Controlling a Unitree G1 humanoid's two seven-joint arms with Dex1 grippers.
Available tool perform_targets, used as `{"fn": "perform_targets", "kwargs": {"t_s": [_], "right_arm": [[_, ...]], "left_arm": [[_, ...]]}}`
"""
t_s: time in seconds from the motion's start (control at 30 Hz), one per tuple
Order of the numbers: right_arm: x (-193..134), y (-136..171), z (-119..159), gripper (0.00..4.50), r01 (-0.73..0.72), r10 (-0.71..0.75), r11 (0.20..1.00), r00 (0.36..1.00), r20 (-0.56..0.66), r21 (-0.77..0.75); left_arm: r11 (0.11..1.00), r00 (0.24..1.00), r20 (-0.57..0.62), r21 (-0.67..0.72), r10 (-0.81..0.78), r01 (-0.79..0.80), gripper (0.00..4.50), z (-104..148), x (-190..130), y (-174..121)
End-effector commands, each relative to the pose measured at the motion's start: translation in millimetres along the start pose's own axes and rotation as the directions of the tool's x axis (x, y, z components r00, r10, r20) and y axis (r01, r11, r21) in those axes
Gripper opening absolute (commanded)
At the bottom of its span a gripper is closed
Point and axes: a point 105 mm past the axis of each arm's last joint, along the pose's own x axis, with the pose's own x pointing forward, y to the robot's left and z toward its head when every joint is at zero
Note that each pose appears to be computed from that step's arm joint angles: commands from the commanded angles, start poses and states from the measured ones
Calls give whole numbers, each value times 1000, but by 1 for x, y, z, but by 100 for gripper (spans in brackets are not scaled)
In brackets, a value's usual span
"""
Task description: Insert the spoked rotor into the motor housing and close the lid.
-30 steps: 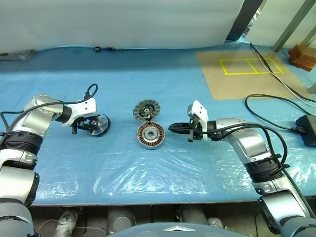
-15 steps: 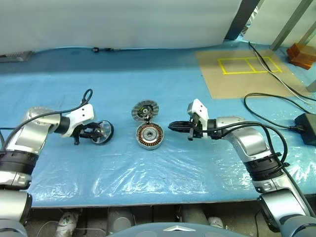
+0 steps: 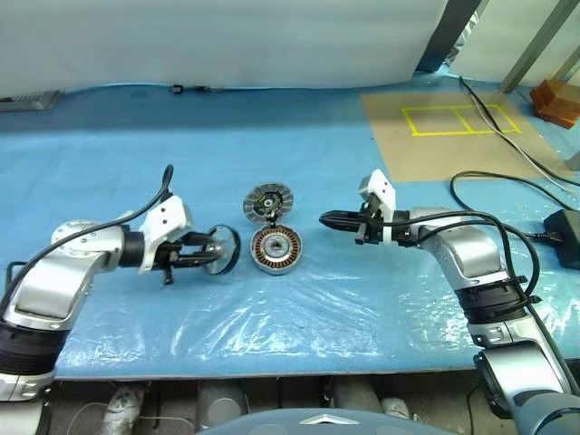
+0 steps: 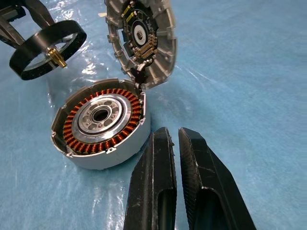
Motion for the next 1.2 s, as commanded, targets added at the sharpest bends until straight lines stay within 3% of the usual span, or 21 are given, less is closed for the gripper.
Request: {"fn": "perform_targets", "kwargs": {"t_s": [0.03,0.17,0.4,0.83,0.97,1.2], "right_arm": [[-12,2,16,25,0,1,1000,998,56,-23],[-28,29,19,25,-113,113,994,987,113,-10],[-31,67,10,25,-258,261,965,960,103,-36],[-17,75,5,25,-313,327,940,941,89,-137],[-16,72,4,25,-301,314,944,946,88,-133],[-14,69,5,25,-285,297,949,952,80,-133]], "left_arm": [[998,999,40,58,-33,31,144,18,12,-6],[995,997,48,71,-69,65,144,19,26,-7],[993,994,63,84,-92,86,144,21,42,2],[985,986,90,118,-137,126,144,29,56,-1],[987,981,138,106,-139,125,144,43,53,-2],[986,982,132,111,-137,123,144,45,46,-1]]}}
